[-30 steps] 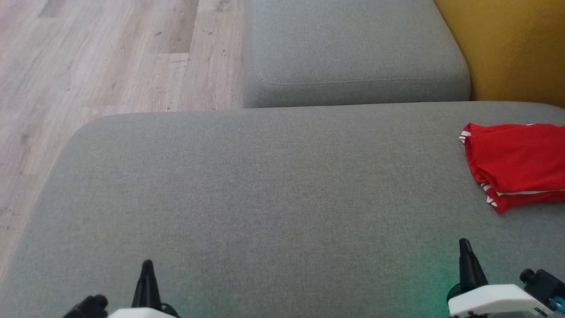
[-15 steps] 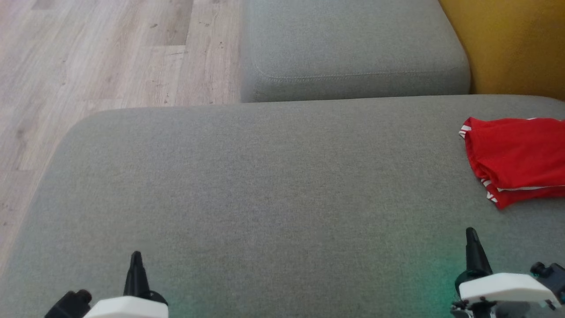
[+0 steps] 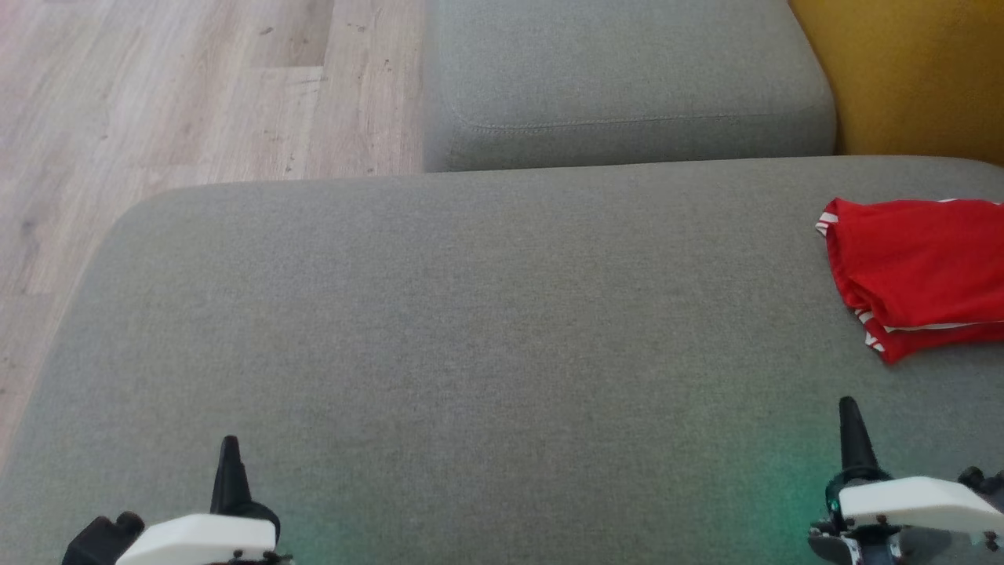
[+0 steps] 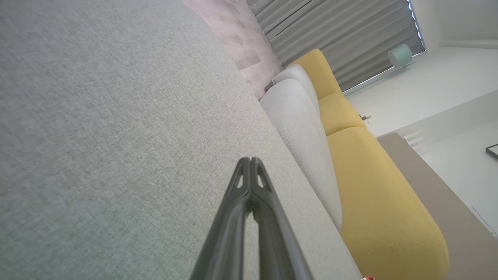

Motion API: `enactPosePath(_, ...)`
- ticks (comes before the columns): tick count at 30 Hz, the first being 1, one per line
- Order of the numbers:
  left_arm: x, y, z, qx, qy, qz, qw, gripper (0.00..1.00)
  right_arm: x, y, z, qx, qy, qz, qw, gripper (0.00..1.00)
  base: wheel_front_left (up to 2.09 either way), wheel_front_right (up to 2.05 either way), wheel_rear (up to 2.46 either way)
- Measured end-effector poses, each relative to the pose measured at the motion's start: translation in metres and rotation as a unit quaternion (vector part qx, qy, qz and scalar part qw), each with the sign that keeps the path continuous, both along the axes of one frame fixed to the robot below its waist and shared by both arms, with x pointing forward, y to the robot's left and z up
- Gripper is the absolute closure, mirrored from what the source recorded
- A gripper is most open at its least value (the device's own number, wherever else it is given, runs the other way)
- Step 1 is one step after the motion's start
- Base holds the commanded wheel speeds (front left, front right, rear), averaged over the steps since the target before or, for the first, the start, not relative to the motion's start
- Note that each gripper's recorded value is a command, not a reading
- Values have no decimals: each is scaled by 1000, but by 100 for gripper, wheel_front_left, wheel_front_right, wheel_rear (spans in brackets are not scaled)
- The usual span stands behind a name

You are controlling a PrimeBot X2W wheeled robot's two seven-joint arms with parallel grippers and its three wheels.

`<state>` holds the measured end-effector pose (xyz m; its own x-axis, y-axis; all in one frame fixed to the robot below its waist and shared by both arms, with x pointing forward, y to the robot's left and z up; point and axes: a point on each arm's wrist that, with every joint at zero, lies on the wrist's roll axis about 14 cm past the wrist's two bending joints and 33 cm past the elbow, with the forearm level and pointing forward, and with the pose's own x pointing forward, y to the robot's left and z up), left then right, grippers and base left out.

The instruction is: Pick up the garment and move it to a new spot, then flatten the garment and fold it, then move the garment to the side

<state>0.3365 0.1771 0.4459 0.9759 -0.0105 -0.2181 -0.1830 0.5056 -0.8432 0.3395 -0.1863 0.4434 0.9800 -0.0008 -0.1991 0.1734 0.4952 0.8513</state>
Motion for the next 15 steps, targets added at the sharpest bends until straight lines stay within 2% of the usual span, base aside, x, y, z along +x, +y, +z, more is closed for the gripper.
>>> enactPosePath(15, 9, 3, 4, -82, -5, 12, 997, 100, 12, -7, 10, 80, -14, -21, 996, 100, 0, 0, 0)
